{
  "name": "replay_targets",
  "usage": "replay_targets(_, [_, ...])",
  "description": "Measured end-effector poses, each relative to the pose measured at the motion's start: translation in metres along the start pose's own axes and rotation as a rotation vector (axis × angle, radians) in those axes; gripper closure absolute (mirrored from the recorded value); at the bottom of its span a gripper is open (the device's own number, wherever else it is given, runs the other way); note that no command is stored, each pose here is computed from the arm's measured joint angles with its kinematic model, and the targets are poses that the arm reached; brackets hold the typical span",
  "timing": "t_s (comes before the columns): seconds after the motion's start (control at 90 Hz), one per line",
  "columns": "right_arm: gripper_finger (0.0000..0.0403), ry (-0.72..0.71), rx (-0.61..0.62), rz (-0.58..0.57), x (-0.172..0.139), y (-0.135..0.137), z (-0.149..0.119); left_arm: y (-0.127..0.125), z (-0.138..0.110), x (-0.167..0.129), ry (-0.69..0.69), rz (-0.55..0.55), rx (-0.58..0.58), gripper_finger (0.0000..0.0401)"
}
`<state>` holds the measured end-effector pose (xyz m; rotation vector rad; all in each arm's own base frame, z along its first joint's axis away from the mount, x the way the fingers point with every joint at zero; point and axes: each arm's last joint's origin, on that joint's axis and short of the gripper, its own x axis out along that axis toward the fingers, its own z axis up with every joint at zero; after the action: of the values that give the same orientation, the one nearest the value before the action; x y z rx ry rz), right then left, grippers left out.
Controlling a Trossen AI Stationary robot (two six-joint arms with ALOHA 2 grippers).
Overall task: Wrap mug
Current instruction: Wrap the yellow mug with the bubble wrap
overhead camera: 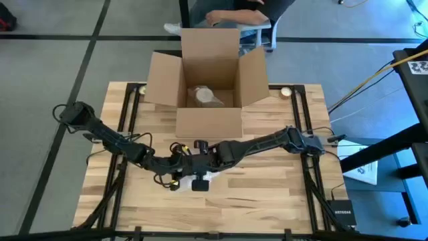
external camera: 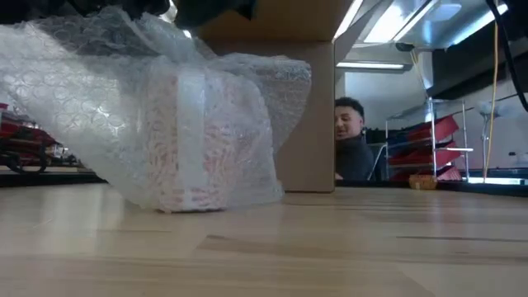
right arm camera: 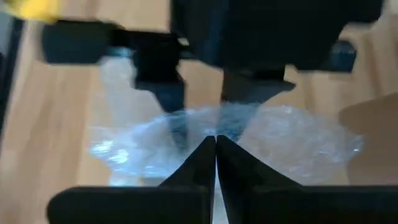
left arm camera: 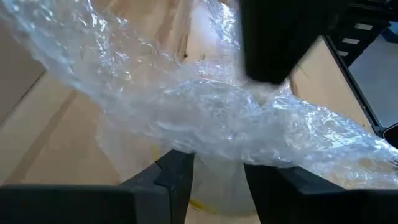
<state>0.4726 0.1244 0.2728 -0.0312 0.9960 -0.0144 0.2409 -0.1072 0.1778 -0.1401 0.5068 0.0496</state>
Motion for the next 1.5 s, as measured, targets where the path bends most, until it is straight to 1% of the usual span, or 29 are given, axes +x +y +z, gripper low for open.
replay_targets(0.133, [0.0402, 0.085, 0.036, 0.06, 0.036, -0.001, -0.024, 0.001, -0.001, 0.0, 0.005, 0.01, 0.005, 0.0278])
replay_targets(0.211, [0.0402, 0.118, 0.052, 0.075, 0.05, 0.001, -0.036, 0.0, 0.0, 0.0, -0.001, -0.004, -0.001, 0.0278])
replay_targets(0.333, [0.0402, 0.117, 0.07, 0.102, 0.062, 0.002, -0.046, -0.001, 0.001, 0.0, -0.005, -0.011, 0.002, 0.0278])
replay_targets(0.467, [0.0402, 0.086, 0.074, 0.126, 0.066, 0.003, -0.044, 0.0, 0.001, 0.0, -0.005, -0.007, 0.001, 0.0278])
replay_targets(0.567, [0.0402, 0.091, 0.057, 0.125, 0.059, 0.003, -0.038, 0.0, 0.0, 0.0, -0.004, -0.006, 0.002, 0.0278])
replay_targets(0.678, [0.0402, 0.098, 0.034, 0.127, 0.044, 0.003, -0.028, 0.0, 0.0, 0.0, -0.002, -0.001, 0.004, 0.0278])
replay_targets(0.789, [0.0402, 0.112, 0.024, 0.126, 0.021, 0.002, -0.016, 0.0, 0.0, 0.0, -0.002, -0.001, 0.002, 0.0278])
replay_targets(0.856, [0.0402, 0.087, 0.023, 0.129, 0.006, 0.001, -0.007, 0.0, 0.0, 0.0, -0.002, 0.001, 0.002, 0.0278])
replay_targets(0.989, [0.0402, 0.096, -0.004, 0.12, -0.016, -0.002, -0.001, 0.0, 0.0, 0.0, -0.001, 0.001, 0.001, 0.0278])
replay_targets(1.111, [0.0402, 0.107, -0.009, 0.087, -0.028, -0.004, 0.001, 0.0, 0.0, 0.0, 0.0, 0.0, 0.003, 0.0278])
replay_targets(1.189, [0.0402, 0.15, -0.014, 0.071, -0.031, -0.004, -0.004, 0.0, 0.0, 0.0, 0.0, -0.001, 0.003, 0.0278])
replay_targets(1.3, [0.0402, 0.224, -0.03, 0.057, -0.027, -0.001, -0.014, -0.003, -0.001, -0.001, 0.003, -0.015, 0.007, 0.0278])
replay_targets(1.4, [0.0402, 0.234, -0.029, 0.049, -0.023, 0.0, -0.016, -0.004, -0.001, -0.002, 0.004, -0.02, 0.013, 0.0278])
replay_targets(1.5, [0.0402, 0.217, -0.013, 0.04, -0.029, 0.001, -0.018, -0.004, -0.001, -0.003, 0.005, -0.023, 0.01, 0.0278])
